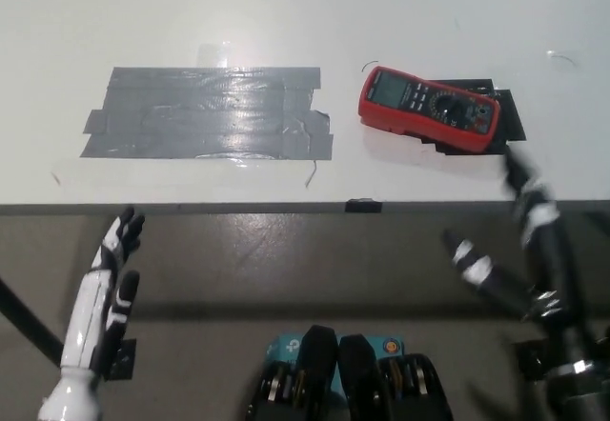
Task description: The robot first picks the multimeter with right hand and then unfolds the black stand on the back of it using left hand
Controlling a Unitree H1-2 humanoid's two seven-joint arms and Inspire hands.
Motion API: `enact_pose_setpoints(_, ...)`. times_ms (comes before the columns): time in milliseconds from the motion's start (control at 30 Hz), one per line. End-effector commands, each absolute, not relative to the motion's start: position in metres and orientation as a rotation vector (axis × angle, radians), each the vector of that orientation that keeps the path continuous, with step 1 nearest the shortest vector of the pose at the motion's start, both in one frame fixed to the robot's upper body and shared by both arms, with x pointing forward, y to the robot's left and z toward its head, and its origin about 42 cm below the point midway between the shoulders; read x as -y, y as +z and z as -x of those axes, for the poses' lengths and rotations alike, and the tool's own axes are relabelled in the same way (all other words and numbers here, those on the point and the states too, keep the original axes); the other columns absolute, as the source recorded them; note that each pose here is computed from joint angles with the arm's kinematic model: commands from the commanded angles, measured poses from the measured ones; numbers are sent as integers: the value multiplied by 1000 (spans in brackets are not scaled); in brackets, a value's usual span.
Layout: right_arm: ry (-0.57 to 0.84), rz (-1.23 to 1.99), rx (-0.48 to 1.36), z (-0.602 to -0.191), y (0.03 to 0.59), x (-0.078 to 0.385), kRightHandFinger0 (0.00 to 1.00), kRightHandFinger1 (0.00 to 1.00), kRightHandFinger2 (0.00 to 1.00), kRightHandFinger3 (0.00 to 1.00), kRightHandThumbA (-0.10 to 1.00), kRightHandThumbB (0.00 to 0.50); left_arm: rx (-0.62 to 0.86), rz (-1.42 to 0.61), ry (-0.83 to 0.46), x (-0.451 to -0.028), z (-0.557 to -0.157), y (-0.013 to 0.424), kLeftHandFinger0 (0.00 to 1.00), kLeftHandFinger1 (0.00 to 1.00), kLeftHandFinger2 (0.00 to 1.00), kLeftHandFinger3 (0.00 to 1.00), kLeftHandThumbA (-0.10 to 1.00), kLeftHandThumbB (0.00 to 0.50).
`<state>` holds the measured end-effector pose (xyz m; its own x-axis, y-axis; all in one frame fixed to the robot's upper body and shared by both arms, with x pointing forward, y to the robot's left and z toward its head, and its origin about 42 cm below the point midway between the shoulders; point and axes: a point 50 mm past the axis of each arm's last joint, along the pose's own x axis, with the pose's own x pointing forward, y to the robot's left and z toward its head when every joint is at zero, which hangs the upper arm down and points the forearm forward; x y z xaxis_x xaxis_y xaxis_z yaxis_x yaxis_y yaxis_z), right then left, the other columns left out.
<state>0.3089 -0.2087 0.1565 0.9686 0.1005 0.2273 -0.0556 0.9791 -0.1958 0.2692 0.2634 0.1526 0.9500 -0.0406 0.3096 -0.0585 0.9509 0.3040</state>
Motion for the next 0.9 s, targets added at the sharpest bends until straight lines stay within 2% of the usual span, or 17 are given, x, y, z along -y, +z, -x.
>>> enact_pose_setpoints(0, 162, 149, 274, -314, 151, 204, 1000, 1000, 1000, 1000, 721, 260, 319, -286, -19, -271, -268, 157, 1000, 1000, 1000, 1000, 1000, 94)
enact_pose_setpoints(67, 163, 146, 232, -313, 143, 208, 1000, 1000, 1000, 1000, 738, 280, 305, -289, -25, -270, -267, 154, 1000, 1000, 1000, 1000, 1000, 92)
enact_pose_setpoints(233, 175, 156, 184, -314, 131, 207, 1000, 1000, 1000, 1000, 750, 258, 292, -285, -29, -271, -266, 149, 1000, 1000, 1000, 1000, 1000, 83)
enact_pose_setpoints(367, 184, 152, 162, -315, 127, 210, 1000, 1000, 1000, 1000, 784, 264, 285, -305, -57, -267, -268, 142, 1000, 1000, 1000, 1000, 1000, 66)
enact_pose_setpoints(500, 182, 122, 128, -309, 119, 212, 1000, 1000, 1000, 1000, 788, 256, 234, -320, -62, -263, -265, 134, 1000, 1000, 1000, 1000, 1000, 114)
enact_pose_setpoints(567, 184, 114, 121, -307, 116, 212, 1000, 1000, 1000, 1000, 789, 252, 226, -322, -75, -263, -263, 131, 1000, 1000, 1000, 1000, 1000, 95)
enact_pose_setpoints(667, 188, 123, 110, -303, 114, 213, 1000, 1000, 1000, 1000, 798, 254, 209, -335, -91, -258, -257, 127, 1000, 1000, 1000, 1000, 1000, 111)
enact_pose_setpoints(767, 194, 143, 105, -299, 112, 213, 1000, 1000, 1000, 1000, 814, 267, 203, -345, -118, -255, -252, 122, 1000, 1000, 1000, 1000, 1000, 105)
enact_pose_setpoints(833, 199, 157, 103, -296, 110, 213, 1000, 1000, 1000, 1000, 828, 274, 181, -339, -147, -251, -246, 116, 1000, 1000, 1000, 1000, 1000, 144)
enact_pose_setpoints(867, 200, 158, 101, -296, 110, 213, 1000, 1000, 1000, 1000, 829, 274, 177, -340, -153, -251, -245, 115, 1000, 1000, 1000, 1000, 1000, 144)
